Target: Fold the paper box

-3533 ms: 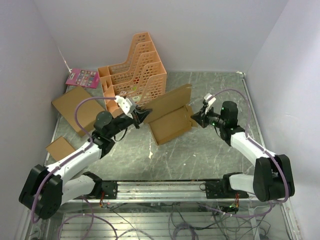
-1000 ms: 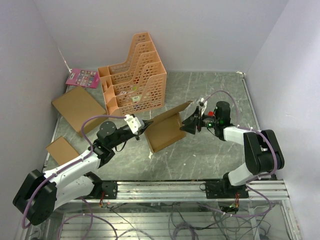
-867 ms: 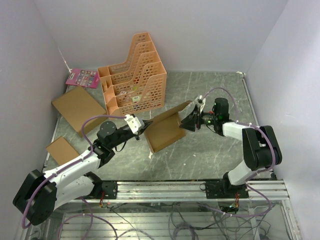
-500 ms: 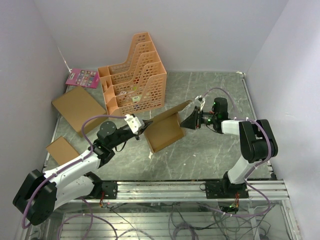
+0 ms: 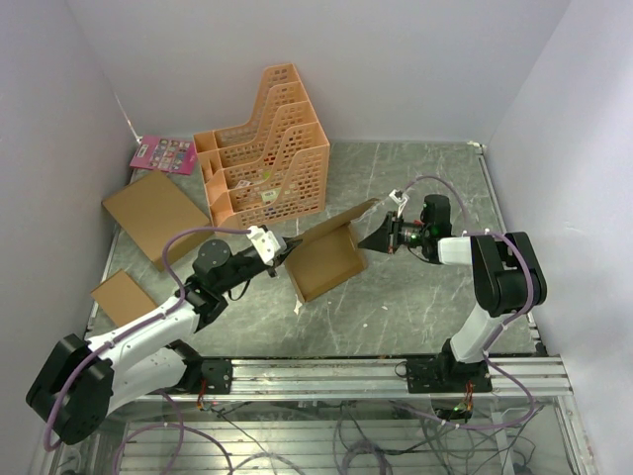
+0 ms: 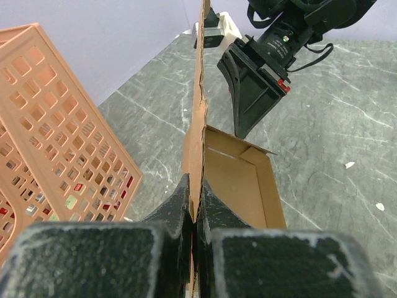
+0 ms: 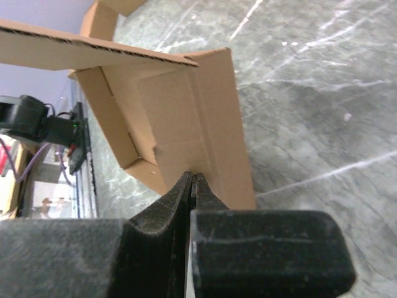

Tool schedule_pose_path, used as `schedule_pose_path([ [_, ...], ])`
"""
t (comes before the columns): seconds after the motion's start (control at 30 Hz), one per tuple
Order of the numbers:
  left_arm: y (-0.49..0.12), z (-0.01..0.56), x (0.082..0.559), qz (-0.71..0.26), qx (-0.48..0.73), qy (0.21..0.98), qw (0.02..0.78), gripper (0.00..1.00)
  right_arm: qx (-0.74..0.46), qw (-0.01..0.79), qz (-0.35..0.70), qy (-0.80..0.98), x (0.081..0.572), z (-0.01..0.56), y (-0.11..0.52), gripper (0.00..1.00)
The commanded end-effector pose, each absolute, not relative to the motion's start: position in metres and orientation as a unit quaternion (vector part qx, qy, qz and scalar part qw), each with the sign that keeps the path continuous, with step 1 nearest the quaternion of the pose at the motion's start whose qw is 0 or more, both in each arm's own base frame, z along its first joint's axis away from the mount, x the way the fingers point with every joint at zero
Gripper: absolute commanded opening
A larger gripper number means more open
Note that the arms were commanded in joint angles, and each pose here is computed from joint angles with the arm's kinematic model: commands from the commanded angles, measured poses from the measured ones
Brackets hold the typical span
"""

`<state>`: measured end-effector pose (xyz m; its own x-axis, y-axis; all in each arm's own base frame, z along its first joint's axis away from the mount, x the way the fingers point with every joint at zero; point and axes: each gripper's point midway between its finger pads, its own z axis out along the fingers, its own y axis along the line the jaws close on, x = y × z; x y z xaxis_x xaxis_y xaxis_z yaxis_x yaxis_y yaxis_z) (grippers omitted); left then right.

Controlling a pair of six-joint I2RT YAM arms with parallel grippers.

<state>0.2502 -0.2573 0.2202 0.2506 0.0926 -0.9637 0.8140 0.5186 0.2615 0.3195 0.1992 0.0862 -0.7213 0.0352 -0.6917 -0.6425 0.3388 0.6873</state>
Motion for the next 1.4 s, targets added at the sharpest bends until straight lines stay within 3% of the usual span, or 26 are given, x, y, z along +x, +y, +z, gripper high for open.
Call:
schedule_pose_path([
  [0.0,-0.262,0.233,0.249,-0.27,0.413,0.53,0.69,0.07,-0.2,0.339,0.493,0.776,0.332,0.079,0.191,0.0],
  [0.17,-0.262,0.235,0.248,-0.273,0.414,0.527,0.69,0.07,-0.215,0.348,0.479,0.776,0.333,0.078,0.19,0.0],
  [0.4,-0.262,0.238,0.246,-0.277,0.413,0.524,0.691,0.07,-0.232,0.351,0.477,0.771,0.33,0.078,0.194,0.19],
  [0.7,-0.263,0.243,0.245,-0.286,0.407,0.518,0.696,0.07,-0.24,0.349,0.482,0.767,0.326,0.078,0.199,0.27],
  [1.1,-0.267,0.25,0.239,-0.31,0.399,0.506,0.699,0.07,-0.255,0.355,0.469,0.768,0.326,0.076,0.206,0.28],
  [1.37,-0.271,0.248,0.236,-0.333,0.393,0.502,0.695,0.07,-0.264,0.399,0.437,0.761,0.331,0.079,0.206,0.22],
])
